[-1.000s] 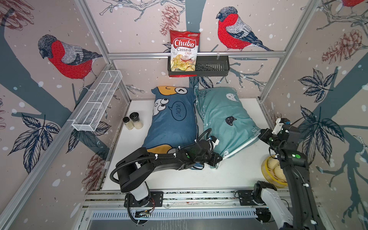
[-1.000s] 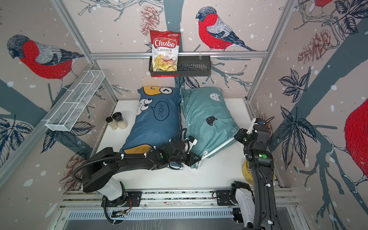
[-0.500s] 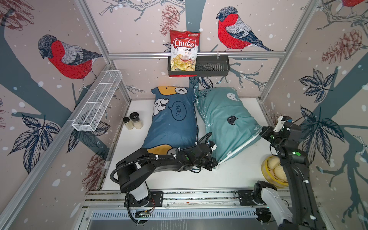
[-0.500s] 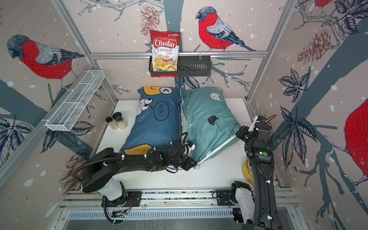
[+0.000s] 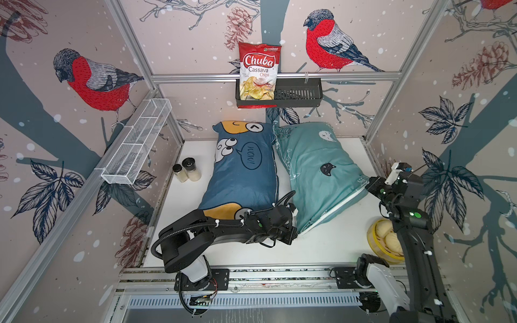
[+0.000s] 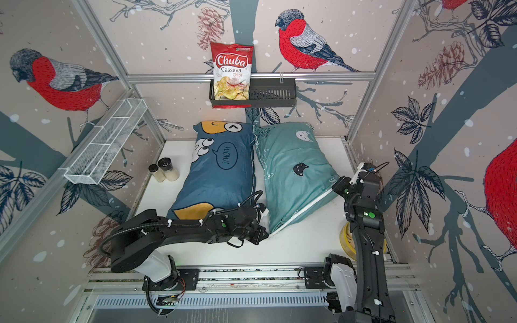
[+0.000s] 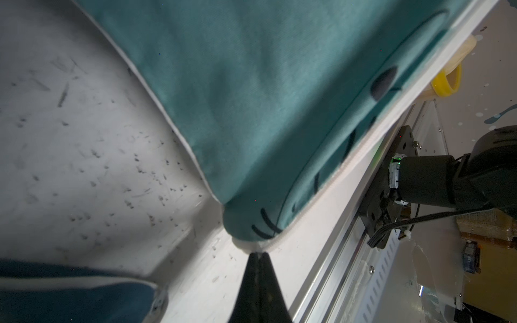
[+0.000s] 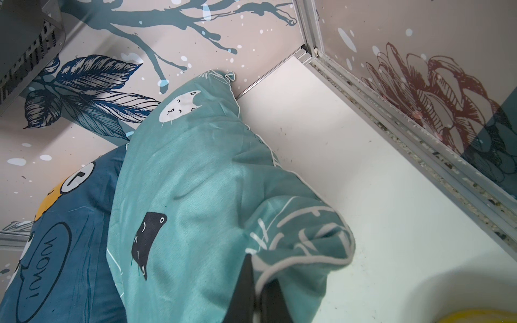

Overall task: Zip up pillowcases
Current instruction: Zip the zipper on the pillowcase, then pick up the pillowcase from the center of the board, then adjust the pillowcase at the center of the board, then reset both arms

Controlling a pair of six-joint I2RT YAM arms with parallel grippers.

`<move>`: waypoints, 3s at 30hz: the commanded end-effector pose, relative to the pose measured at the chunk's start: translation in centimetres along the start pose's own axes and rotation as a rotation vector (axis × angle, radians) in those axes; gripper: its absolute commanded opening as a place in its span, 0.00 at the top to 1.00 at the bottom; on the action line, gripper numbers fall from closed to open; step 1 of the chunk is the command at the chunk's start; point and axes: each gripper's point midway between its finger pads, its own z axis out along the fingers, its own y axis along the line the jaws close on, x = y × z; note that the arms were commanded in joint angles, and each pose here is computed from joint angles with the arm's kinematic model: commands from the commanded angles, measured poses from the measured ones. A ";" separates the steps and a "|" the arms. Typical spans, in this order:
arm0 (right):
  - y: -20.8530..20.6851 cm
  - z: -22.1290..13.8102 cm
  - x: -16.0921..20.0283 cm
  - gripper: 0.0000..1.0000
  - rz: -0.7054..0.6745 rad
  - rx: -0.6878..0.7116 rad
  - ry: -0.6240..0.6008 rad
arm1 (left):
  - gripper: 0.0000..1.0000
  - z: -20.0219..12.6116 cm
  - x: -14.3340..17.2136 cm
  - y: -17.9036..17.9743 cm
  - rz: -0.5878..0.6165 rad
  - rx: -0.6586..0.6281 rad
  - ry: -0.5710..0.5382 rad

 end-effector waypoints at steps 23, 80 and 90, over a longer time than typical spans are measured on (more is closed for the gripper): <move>-1.1 2.8 1.1 0.00 -0.131 0.143 0.028 | 0.00 -12.4 -8.9 4.2 0.072 -0.297 -0.409; -7.8 15.5 6.5 0.01 -0.226 0.356 -0.073 | 0.01 -33.9 -12.2 33.8 -0.130 -1.403 -0.959; -4.2 13.9 4.9 0.01 -0.353 0.268 -0.316 | 0.01 -31.3 -11.7 34.7 -0.068 -1.259 -0.992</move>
